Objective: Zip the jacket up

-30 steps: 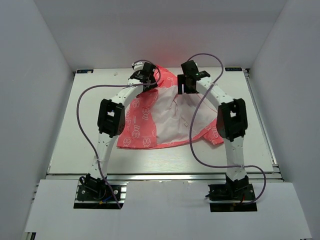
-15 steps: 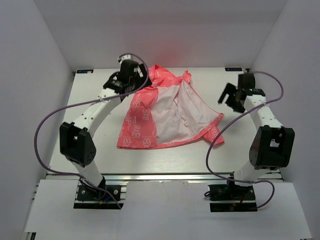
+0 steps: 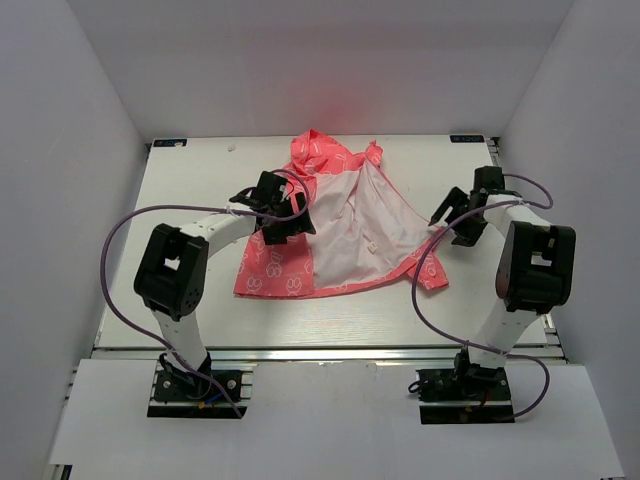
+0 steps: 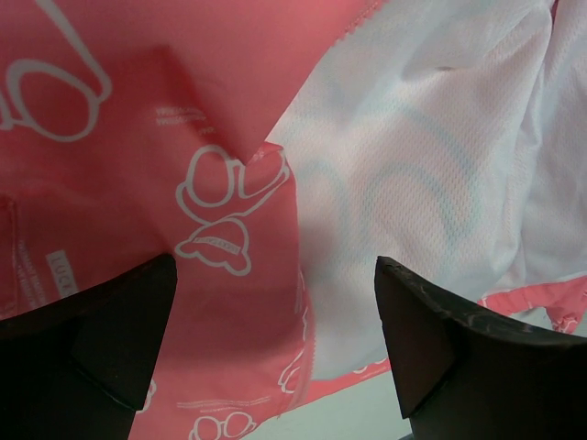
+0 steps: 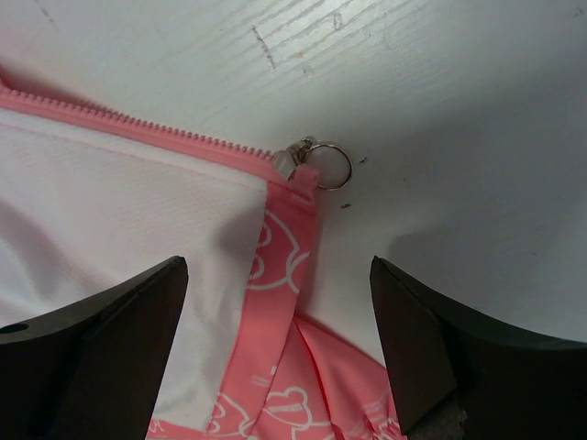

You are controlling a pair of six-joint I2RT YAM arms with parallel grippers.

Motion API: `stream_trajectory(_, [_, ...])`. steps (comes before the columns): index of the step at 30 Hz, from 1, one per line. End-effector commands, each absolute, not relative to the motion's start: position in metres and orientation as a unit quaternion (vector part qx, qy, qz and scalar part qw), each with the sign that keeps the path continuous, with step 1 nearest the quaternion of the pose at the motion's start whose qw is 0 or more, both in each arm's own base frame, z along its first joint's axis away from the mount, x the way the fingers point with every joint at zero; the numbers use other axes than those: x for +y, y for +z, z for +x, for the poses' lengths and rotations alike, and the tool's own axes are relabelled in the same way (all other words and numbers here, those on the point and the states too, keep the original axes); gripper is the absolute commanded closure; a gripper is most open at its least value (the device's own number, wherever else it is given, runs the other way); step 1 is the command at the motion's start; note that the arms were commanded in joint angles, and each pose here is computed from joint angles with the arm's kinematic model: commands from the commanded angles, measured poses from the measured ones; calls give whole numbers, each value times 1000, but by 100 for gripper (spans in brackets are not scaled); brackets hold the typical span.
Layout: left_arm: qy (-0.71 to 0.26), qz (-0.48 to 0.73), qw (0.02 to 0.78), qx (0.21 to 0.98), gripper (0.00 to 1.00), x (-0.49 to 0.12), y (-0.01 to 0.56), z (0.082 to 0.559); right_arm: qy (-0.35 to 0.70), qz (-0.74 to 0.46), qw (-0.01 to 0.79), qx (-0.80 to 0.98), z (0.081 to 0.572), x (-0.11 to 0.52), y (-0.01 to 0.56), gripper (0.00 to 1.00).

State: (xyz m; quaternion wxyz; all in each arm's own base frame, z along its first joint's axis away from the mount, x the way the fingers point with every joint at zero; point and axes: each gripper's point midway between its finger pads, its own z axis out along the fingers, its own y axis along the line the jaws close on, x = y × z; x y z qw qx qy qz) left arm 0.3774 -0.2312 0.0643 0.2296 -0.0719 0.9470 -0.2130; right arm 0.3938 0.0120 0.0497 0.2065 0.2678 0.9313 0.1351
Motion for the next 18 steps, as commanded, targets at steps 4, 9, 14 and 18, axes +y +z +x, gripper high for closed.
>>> stream_trajectory(4, [-246, -72, 232, 938, 2, -246, 68, 385, 145, 300, 195, 923, 396, 18, 35, 17])
stream_trajectory(9, [-247, -79, 232, 937, 2, -246, 66, 387, 156, 294, 178, 926, 394, 32, 21, 26])
stream_trajectory(14, [-245, -84, 227, 939, 2, -249, 63, 393, 152, 310, 181, 921, 403, 37, 12, 63])
stream_trajectory(18, [-242, -84, 231, 939, 2, -250, 60, 399, 117, 320, 234, 911, 426, 19, 27, 89])
